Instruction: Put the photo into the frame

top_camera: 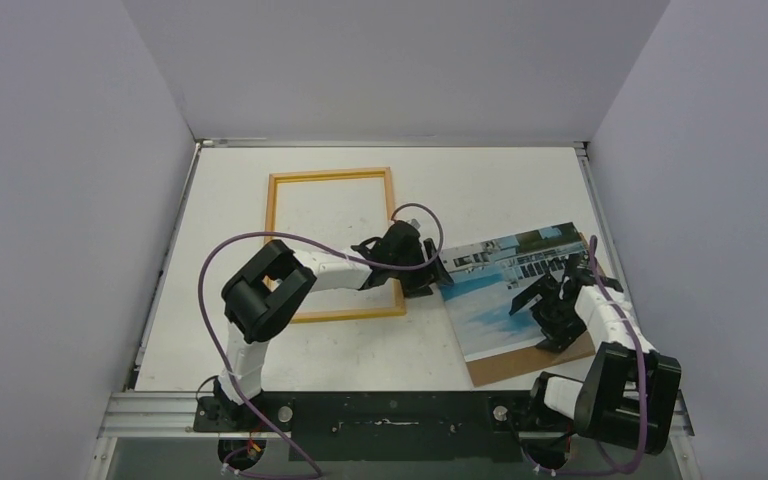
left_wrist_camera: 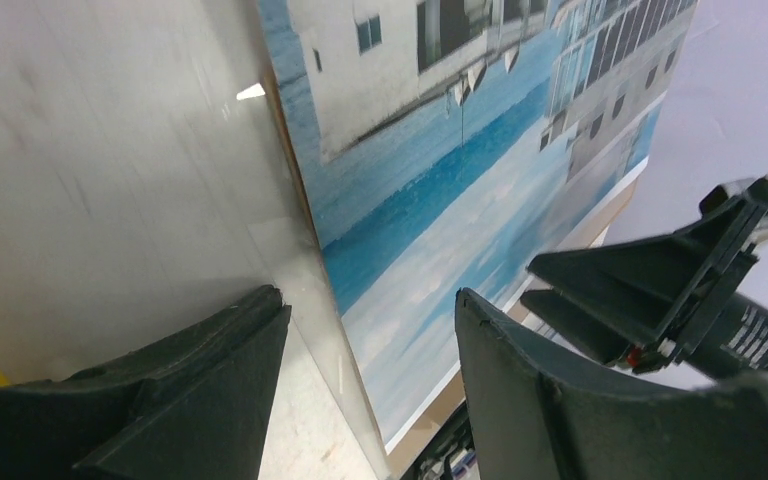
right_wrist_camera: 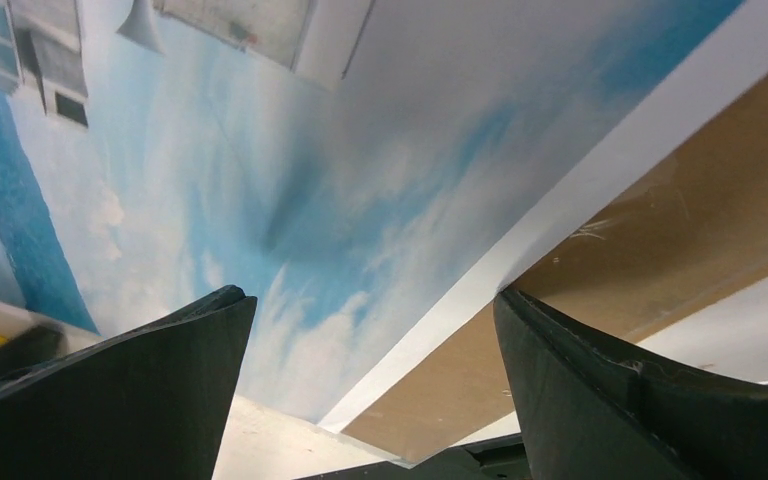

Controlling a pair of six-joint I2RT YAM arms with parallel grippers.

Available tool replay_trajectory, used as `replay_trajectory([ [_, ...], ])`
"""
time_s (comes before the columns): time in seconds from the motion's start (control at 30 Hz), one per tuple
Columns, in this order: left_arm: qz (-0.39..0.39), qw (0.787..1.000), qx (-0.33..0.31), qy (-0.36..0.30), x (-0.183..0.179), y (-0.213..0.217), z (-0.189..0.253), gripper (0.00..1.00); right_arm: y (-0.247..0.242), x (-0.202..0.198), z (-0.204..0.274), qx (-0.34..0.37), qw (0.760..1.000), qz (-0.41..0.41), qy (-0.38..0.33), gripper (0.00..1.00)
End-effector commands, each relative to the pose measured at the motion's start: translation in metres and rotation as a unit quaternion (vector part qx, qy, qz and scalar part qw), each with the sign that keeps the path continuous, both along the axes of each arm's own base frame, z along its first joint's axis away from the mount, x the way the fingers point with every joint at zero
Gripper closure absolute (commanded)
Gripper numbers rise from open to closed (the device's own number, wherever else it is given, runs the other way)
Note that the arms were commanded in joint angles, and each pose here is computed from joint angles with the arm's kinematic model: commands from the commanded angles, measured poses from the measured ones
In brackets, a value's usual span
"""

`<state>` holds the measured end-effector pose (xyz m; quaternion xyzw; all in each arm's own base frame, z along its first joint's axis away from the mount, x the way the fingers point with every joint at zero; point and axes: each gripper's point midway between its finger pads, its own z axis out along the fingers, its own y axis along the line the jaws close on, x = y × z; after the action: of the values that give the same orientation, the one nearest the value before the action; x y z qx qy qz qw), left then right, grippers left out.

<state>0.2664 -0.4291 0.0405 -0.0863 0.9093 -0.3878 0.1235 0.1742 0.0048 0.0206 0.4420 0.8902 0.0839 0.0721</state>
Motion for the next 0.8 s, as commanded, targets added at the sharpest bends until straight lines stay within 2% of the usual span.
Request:
replay_trajectory([
  [0.0, -0.013, 0.999, 0.014, -0.026, 0.036, 0.009, 0.001, 0.40, 0.013, 0.010, -0.019, 0.022, 1.000, 0.013, -0.013, 0.05],
  [0.3, -0.003, 0.998, 0.055, -0.036, 0.073, 0.044, 0.008, 0.40, 0.050, 0.038, -0.013, 0.058, 0.994, 0.073, -0.048, 0.05],
  [0.37, -0.008, 0.997, 0.065, -0.043, 0.075, 0.047, 0.017, 0.40, 0.051, 0.049, 0.002, 0.036, 0.992, 0.105, -0.065, 0.05],
  [0.47, -0.027, 0.996, 0.073, -0.052, 0.067, 0.047, 0.036, 0.39, 0.041, 0.051, 0.030, -0.037, 0.985, 0.150, -0.079, 0.04],
  [0.63, -0.046, 0.994, 0.061, -0.075, 0.040, 0.038, 0.072, 0.39, 0.022, 0.024, 0.064, -0.134, 0.972, 0.172, -0.084, 0.04],
  [0.77, -0.053, 0.994, 0.046, -0.086, 0.009, 0.030, 0.092, 0.39, 0.022, 0.000, 0.065, -0.148, 0.971, 0.168, -0.079, 0.04],
])
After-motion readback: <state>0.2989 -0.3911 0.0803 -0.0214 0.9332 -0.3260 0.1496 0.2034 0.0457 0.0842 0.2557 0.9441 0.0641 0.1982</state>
